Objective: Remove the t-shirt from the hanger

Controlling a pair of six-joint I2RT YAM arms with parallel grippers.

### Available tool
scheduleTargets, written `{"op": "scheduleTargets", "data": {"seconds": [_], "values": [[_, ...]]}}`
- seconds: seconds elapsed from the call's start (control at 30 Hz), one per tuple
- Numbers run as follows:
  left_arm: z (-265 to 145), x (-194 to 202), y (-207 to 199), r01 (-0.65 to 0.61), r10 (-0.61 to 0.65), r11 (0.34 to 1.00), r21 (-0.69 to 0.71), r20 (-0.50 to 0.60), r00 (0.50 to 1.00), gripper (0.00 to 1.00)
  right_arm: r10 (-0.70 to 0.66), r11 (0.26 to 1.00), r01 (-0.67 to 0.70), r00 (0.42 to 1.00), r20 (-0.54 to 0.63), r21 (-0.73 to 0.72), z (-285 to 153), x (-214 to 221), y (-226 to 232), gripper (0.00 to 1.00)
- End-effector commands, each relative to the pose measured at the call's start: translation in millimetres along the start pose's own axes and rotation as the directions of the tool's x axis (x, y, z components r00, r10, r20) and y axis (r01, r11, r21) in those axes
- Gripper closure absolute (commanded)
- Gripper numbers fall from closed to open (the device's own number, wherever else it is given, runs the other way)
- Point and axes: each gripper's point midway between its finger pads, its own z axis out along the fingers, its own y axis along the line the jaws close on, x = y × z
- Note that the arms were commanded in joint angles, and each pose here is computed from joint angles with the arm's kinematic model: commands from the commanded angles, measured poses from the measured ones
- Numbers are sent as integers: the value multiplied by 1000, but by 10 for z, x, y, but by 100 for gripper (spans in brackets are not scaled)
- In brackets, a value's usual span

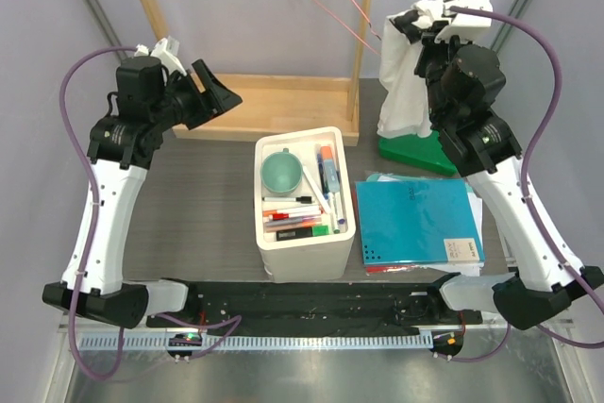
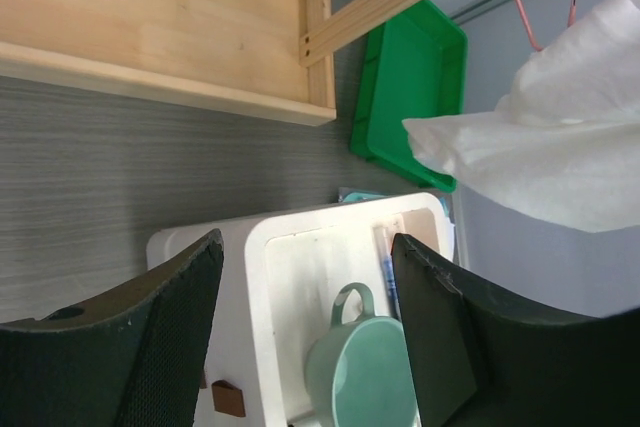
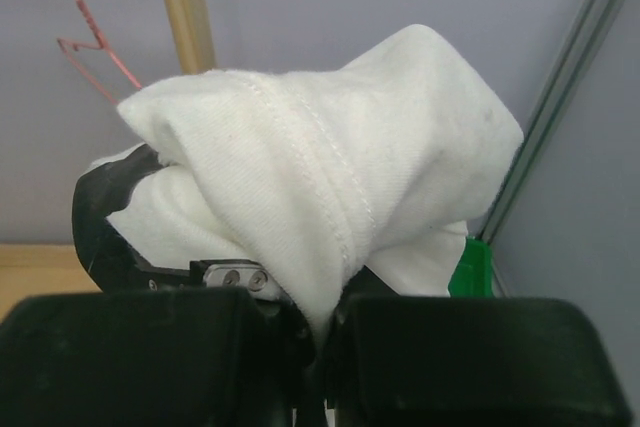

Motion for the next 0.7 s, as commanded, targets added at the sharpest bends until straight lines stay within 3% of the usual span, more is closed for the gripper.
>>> {"op": "scheduleTargets", "data": {"seconds": [0.0, 0.33, 0.5, 0.67], "values": [[-253, -111, -59, -118, 118, 993, -5, 70, 991, 31, 7, 988, -26, 992, 127, 151, 208, -227, -347, 99], [-494, -191, 15, -217, 225, 973, -80, 123, 966, 26, 110, 961, -106, 994, 1, 255, 870, 705, -804, 99], [-476, -181, 68, -218, 229, 971, -103, 115, 967, 26, 144, 967, -118, 984, -102, 227, 925, 1059, -699, 99], [-374, -115, 91, -210, 217, 974, -91, 80, 973, 26, 160, 954, -120, 979, -129, 275, 799, 1137, -818, 99]]}}
